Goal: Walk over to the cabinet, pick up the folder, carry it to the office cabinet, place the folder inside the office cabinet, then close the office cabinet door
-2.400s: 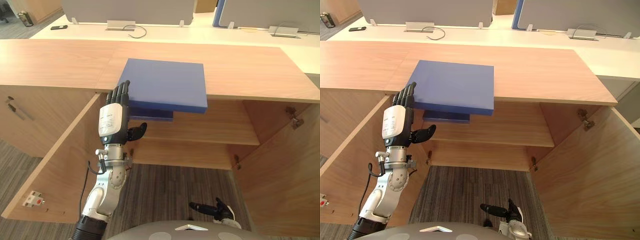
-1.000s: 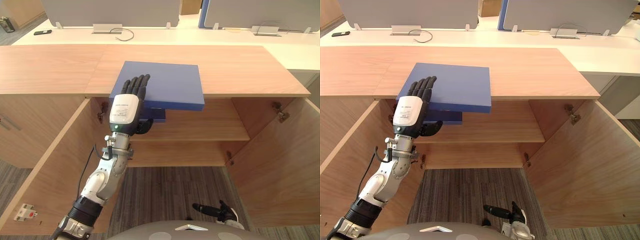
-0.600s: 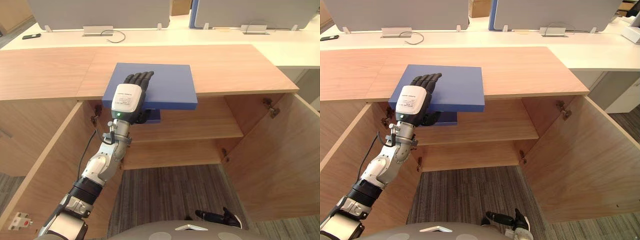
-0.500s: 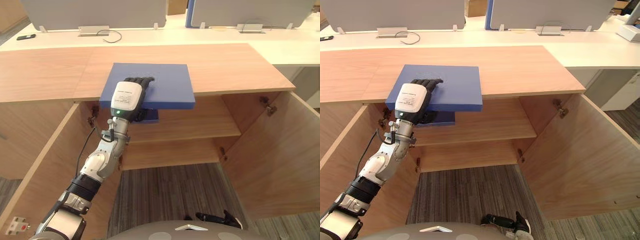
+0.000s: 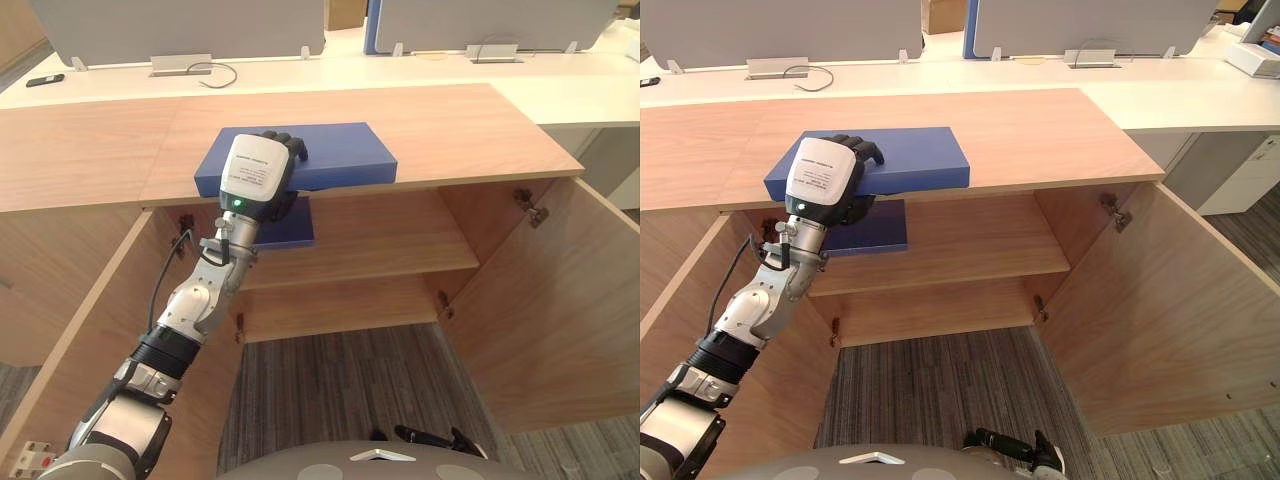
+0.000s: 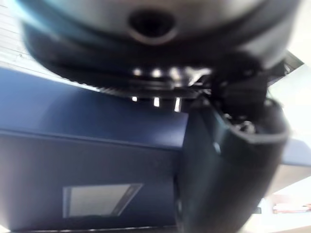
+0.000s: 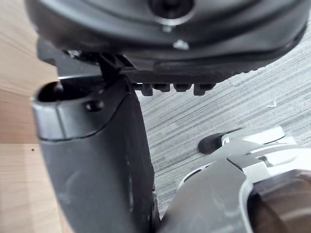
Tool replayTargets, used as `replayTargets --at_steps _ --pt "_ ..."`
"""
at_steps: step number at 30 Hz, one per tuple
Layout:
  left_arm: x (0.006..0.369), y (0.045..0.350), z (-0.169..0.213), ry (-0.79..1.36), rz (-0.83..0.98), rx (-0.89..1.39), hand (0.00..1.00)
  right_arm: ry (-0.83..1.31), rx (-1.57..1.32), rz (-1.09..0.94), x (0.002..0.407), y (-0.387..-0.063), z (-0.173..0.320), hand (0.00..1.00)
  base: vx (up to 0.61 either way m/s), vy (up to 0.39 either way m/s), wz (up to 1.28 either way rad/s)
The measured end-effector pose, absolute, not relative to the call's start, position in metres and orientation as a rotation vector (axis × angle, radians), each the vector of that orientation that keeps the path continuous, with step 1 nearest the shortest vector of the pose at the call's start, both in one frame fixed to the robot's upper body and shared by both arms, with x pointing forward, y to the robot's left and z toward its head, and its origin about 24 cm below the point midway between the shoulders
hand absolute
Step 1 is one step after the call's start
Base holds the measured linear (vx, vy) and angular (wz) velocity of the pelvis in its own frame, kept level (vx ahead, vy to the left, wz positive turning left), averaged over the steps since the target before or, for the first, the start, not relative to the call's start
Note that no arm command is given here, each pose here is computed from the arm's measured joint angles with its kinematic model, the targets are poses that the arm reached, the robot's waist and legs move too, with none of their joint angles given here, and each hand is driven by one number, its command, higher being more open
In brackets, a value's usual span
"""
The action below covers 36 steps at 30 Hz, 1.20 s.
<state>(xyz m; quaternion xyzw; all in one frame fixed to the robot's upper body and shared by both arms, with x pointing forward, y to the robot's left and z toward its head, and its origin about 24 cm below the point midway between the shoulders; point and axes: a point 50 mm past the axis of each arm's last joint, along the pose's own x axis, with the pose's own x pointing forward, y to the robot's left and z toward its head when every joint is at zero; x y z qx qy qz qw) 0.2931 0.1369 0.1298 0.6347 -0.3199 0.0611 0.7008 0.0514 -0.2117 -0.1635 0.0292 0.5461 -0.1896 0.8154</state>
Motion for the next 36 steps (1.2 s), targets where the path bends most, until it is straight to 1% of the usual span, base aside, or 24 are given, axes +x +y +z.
replayTargets --at_steps 2,4,5,7,8,9,10,11,12,15,16,17,19,20,22,26,28,29,31,32,33,36 --pt "0.267 0.117 0.131 -0.776 0.077 1.311 0.00 1.170 0.068 -0.415 0.049 -0.212 -0.164 1.00 0.02 -0.025 0.06" --pt "0.250 0.103 0.129 -0.812 0.012 1.247 0.00 1.171 0.067 -0.416 0.049 -0.212 -0.164 1.00 0.01 -0.012 0.03" --pt "0.238 0.091 0.129 -0.847 -0.051 1.178 0.00 1.171 0.067 -0.416 0.049 -0.212 -0.164 1.00 0.00 0.000 0.00" --pt "0.226 0.078 0.132 -0.874 -0.128 1.055 0.00 1.171 0.067 -0.416 0.049 -0.212 -0.164 1.00 0.00 0.000 0.00" --pt "0.217 0.071 0.135 -0.886 -0.179 0.949 0.00 1.171 0.067 -0.416 0.049 -0.212 -0.164 1.00 0.00 0.000 -0.03" --pt "0.210 0.066 0.139 -0.899 -0.206 0.856 0.00 1.171 0.067 -0.416 0.049 -0.212 -0.164 1.00 0.00 0.000 -0.03" --pt "0.208 0.064 0.141 -0.898 -0.213 0.810 0.00 1.171 0.067 -0.416 0.049 -0.212 -0.164 1.00 0.00 0.000 -0.04" --pt "0.202 0.062 0.145 -0.874 -0.225 0.681 0.00 1.175 0.065 -0.419 0.046 -0.213 -0.164 1.00 0.00 0.000 -0.03" --pt "0.201 0.062 0.146 -0.862 -0.224 0.646 0.00 1.176 0.063 -0.420 0.046 -0.214 -0.164 1.00 0.00 0.000 0.00" --pt "0.199 0.067 0.145 -0.783 -0.207 0.487 0.00 1.180 0.058 -0.424 0.044 -0.215 -0.164 1.00 0.00 0.000 0.00" --pt "0.199 0.071 0.144 -0.743 -0.191 0.411 0.00 1.179 0.054 -0.421 0.045 -0.216 -0.164 1.00 0.00 0.000 0.00" --pt "0.199 0.073 0.144 -0.728 -0.179 0.382 0.00 1.178 0.054 -0.421 0.045 -0.216 -0.164 1.00 0.00 0.000 0.00" --pt "0.198 0.083 0.144 -0.659 -0.137 0.220 0.00 1.162 0.067 -0.430 0.049 -0.215 -0.163 1.00 0.00 0.000 0.00" --pt "0.199 0.085 0.142 -0.637 -0.129 0.183 0.00 1.155 0.072 -0.438 0.049 -0.215 -0.162 1.00 0.00 0.000 0.00" --pt "0.200 0.096 0.133 -0.534 -0.078 0.053 0.00 1.107 0.099 -0.463 0.053 -0.215 -0.157 1.00 0.00 0.000 0.00" --pt "0.200 0.115 0.123 -0.432 0.034 -0.074 0.00 0.991 0.181 -0.481 0.075 -0.204 -0.147 1.00 -0.02 -0.022 0.00" --pt "0.201 0.121 0.120 -0.400 0.051 -0.153 0.00 0.904 0.212 -0.485 0.090 -0.202 -0.137 1.00 0.00 0.000 0.00" --pt "0.201 0.127 0.119 -0.381 0.059 -0.216 0.00 0.784 0.230 -0.476 0.109 -0.201 -0.119 1.00 -0.02 -0.007 -0.03" --pt "0.199 0.131 0.120 -0.365 0.042 -0.295 0.00 0.684 0.264 -0.478 0.124 -0.201 -0.104 1.00 -0.02 -0.012 -0.05" --pt "0.199 0.135 0.121 -0.353 0.008 -0.405 0.00 0.564 0.316 -0.489 0.138 -0.206 -0.084 1.00 0.00 0.000 0.00" --pt "0.200 0.136 0.121 -0.350 -0.009 -0.443 0.00 0.516 0.339 -0.492 0.143 -0.209 -0.075 1.00 -0.03 -0.026 -0.03" --pt "0.200 0.141 0.121 -0.343 -0.097 -0.583 0.00 0.248 0.474 -0.503 0.160 -0.226 -0.031 1.00 -0.03 -0.020 -0.08"
